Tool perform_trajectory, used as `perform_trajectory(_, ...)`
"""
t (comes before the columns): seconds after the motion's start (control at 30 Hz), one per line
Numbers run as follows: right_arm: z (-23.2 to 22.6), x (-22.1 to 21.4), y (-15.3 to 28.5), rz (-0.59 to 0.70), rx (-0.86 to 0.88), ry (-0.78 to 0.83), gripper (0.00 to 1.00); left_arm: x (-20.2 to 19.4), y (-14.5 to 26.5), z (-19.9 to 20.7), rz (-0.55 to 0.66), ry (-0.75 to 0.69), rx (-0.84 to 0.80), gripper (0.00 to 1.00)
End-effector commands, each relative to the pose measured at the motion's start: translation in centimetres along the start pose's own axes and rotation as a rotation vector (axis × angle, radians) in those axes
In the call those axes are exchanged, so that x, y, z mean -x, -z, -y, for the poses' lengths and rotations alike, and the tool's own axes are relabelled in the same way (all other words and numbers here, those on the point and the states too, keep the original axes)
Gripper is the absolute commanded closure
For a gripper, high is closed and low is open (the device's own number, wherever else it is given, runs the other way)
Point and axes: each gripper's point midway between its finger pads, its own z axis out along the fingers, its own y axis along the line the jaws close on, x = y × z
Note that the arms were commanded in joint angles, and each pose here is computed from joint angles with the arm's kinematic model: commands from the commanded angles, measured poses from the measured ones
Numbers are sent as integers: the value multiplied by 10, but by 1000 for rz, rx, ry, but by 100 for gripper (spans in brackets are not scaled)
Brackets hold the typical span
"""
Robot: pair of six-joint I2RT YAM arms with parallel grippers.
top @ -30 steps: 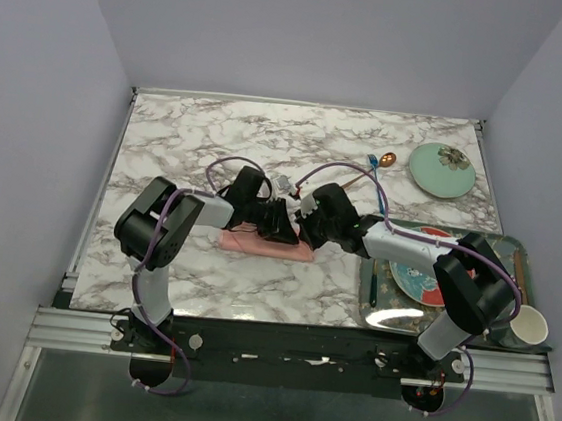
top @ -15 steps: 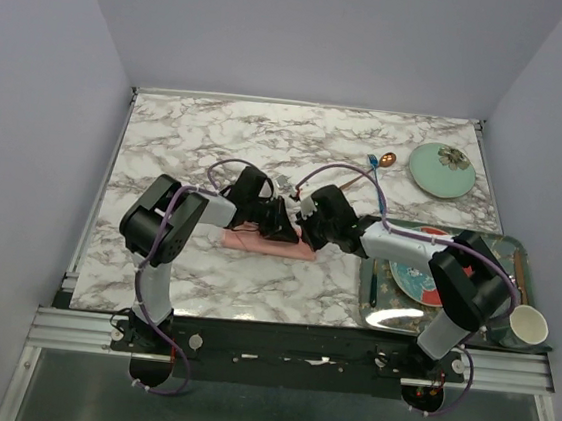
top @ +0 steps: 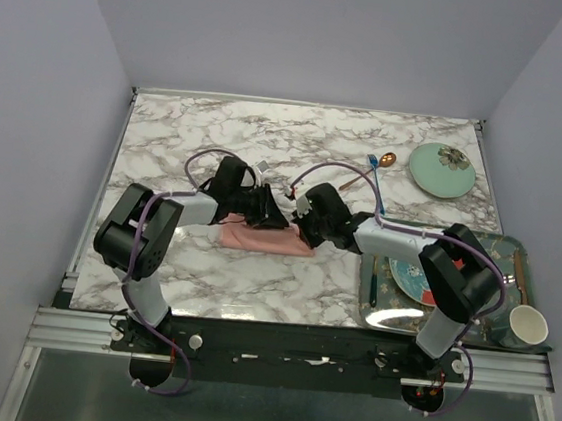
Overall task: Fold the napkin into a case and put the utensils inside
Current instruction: Stuff the top corner of the smaller-rectangle-folded napkin into the folded napkin.
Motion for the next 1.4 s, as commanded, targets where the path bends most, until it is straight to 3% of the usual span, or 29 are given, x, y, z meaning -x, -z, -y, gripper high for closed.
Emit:
perform_trajectory(0.0, 8, -5, 14, -47, -43, -37, 97, -10, 10, 3, -10, -6, -7, 74)
perform_trajectory(0.13, 9, 2, 23, -24, -47, -56, 96, -10, 10, 11, -11, -4, -51, 93)
perform_trajectory(0.23, 10, 6, 27, -9, -48, -113, 97, -13, 7, 12, -17, 8, -75, 99)
perform_trajectory(0.47, 7, 6, 26, -21, -25, -172, 97, -23, -13, 21, -36, 29, -115, 100)
perform_trajectory(1.03, 6, 3, 28, -41, 46, -287, 98, -27, -47, -6, -52, 126, -60, 100)
perform_trajectory(1.23, 11, 1, 26, -53, 50, -326, 99, -26, -37, 27, -55, 77, -174, 100)
perform_trajectory(1.37, 15, 2, 24, -55, 49, -353, 99, -24, -38, 27, -50, 87, -175, 100)
